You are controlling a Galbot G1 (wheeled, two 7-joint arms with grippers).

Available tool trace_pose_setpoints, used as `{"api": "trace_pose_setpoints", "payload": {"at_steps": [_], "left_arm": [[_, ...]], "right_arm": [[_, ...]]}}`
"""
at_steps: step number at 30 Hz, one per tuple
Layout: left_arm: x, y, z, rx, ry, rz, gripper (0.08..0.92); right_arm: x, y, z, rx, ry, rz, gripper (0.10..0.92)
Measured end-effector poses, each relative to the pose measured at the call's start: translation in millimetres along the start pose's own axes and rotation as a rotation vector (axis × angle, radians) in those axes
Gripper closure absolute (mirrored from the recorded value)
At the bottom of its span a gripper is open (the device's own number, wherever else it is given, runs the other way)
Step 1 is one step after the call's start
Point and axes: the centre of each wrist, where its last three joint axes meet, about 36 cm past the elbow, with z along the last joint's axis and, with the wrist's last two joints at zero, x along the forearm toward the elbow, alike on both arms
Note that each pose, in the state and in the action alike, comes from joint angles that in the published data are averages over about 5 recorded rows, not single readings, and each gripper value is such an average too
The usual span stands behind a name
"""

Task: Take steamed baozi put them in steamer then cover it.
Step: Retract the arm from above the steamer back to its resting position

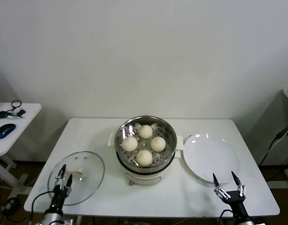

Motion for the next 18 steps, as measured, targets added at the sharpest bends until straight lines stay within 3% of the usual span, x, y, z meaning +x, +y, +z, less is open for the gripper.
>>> {"api": "trace_pose_setpoints", "payload": {"at_steps": [5,8,18], "left_arm": [[-17.6,-6.8,3.2,-0.01,0.025,0.006,0.182],[-25.5,-11.0,5.5,-0.016,0.036,0.011,0.229],[-37.1,-24.1,8.6,-0.024,0.051,0.03,0.511]], "right_arm": [[1.8,-0.6,-4.0,0.003,-0.004,0.001,0.2],[1.6,-0.4,-5.9,0.005,-0.009,-0.001,0.2],[-3.5,0.8,-10.1,0.007,-0.022,-0.005,0.2]]}}
